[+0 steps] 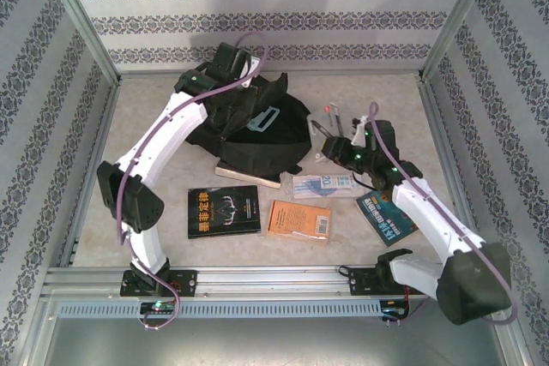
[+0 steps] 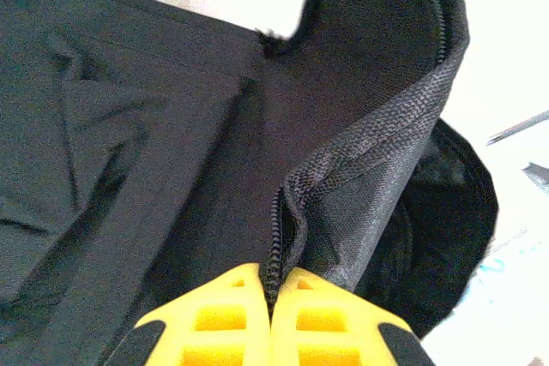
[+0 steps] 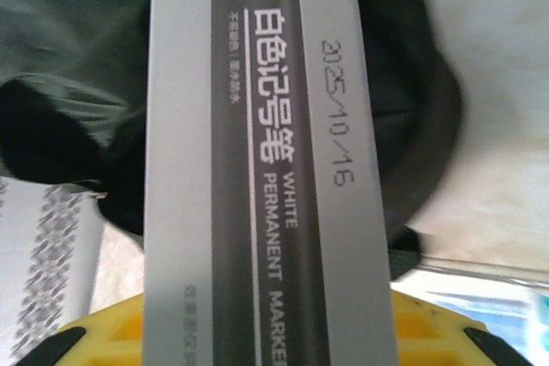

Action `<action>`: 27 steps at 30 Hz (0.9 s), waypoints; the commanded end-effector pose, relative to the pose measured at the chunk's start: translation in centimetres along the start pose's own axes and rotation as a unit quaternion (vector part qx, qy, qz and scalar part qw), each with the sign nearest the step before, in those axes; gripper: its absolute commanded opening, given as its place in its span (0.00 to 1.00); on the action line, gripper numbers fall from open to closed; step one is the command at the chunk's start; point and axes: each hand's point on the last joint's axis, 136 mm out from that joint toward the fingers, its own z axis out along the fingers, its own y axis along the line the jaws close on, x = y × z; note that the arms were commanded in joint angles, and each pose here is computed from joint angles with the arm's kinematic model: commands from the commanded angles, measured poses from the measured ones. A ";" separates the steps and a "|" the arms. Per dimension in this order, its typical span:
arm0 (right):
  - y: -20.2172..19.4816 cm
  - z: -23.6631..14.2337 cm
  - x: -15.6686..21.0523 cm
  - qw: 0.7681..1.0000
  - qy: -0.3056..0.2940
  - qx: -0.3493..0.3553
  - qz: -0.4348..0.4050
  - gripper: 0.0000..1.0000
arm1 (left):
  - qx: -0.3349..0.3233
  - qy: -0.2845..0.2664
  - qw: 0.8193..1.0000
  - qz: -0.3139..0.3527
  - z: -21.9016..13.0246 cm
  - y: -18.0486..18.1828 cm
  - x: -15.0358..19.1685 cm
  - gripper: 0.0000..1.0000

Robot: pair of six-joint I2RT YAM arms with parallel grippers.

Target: Pack the student bag

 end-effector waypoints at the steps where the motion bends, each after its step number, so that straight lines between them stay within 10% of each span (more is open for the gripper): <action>1: 4.4 1.0 -1.5 0.998 0.013 -0.065 -0.004 0.26 | 0.012 -0.042 0.997 -0.056 -1.1 0.9 -1.2 0.00; 17: 2.9 5.9 4.4 0.974 0.154 -0.067 0.152 0.29 | 0.048 -0.200 0.971 -0.120 -5.3 2.1 -2.1 0.00; 27: 7.5 13.9 1.4 0.936 0.236 -0.151 0.216 0.31 | 0.072 -0.230 0.967 -0.081 -5.8 1.1 -3.1 0.00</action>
